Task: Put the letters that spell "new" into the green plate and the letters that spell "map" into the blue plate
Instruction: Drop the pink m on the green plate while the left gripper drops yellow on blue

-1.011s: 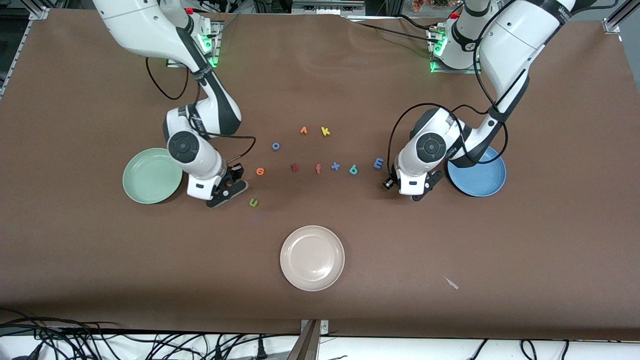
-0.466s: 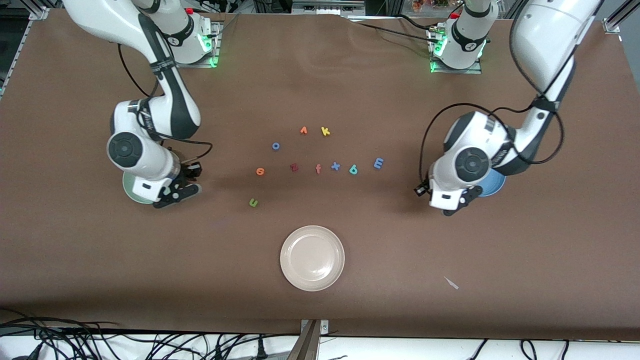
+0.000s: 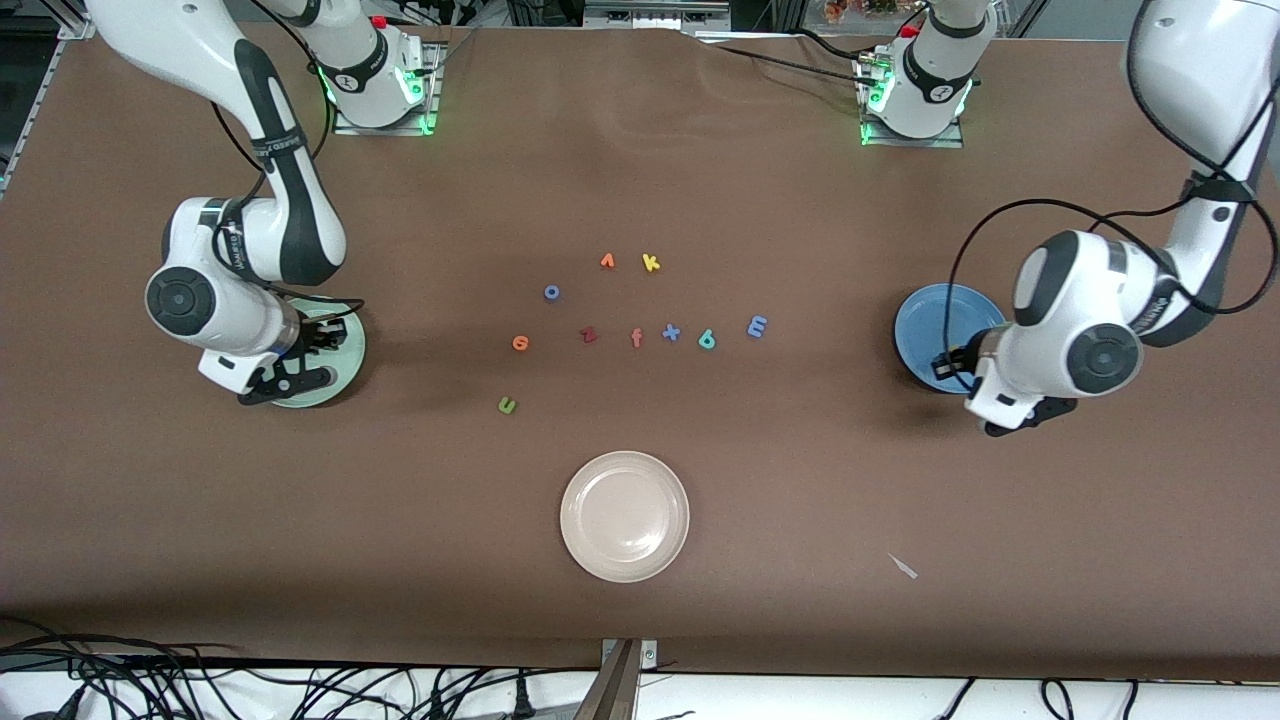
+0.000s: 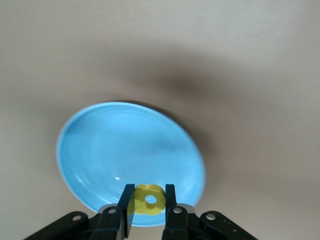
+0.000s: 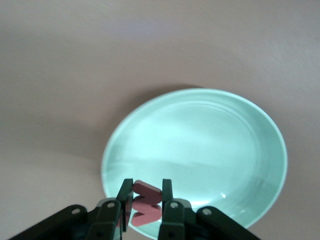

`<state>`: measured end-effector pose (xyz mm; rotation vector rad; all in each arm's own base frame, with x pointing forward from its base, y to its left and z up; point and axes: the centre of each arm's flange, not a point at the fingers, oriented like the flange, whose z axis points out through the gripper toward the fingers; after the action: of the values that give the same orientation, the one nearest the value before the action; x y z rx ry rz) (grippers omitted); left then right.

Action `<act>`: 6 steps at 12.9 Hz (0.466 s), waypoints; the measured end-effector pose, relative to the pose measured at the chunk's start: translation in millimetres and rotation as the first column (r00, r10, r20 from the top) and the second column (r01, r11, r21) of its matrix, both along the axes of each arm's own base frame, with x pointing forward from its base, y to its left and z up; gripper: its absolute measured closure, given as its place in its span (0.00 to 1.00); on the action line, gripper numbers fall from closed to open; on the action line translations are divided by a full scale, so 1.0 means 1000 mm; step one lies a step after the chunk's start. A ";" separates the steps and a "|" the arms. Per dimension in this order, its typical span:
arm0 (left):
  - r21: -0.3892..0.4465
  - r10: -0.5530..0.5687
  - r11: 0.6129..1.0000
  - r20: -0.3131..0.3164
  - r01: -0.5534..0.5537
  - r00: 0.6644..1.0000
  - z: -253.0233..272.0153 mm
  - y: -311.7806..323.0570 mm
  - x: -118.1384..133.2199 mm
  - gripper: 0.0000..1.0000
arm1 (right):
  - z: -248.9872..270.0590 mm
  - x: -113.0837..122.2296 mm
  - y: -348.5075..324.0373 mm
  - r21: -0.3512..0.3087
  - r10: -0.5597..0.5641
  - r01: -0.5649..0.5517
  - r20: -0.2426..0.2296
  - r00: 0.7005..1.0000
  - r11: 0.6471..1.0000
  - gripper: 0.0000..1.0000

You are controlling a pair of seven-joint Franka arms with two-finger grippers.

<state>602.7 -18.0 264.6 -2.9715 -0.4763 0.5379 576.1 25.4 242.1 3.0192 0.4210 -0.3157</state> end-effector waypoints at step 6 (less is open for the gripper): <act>-0.087 -0.066 0.994 -0.063 0.060 0.996 -0.040 0.063 -0.012 0.72 | -0.018 0.002 -0.015 -0.024 -0.061 0.061 0.004 0.998 0.998 0.44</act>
<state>590.9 44.7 224.9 -3.0261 -0.3610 0.6632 578.1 10.6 224.2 3.0125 0.3234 -0.3181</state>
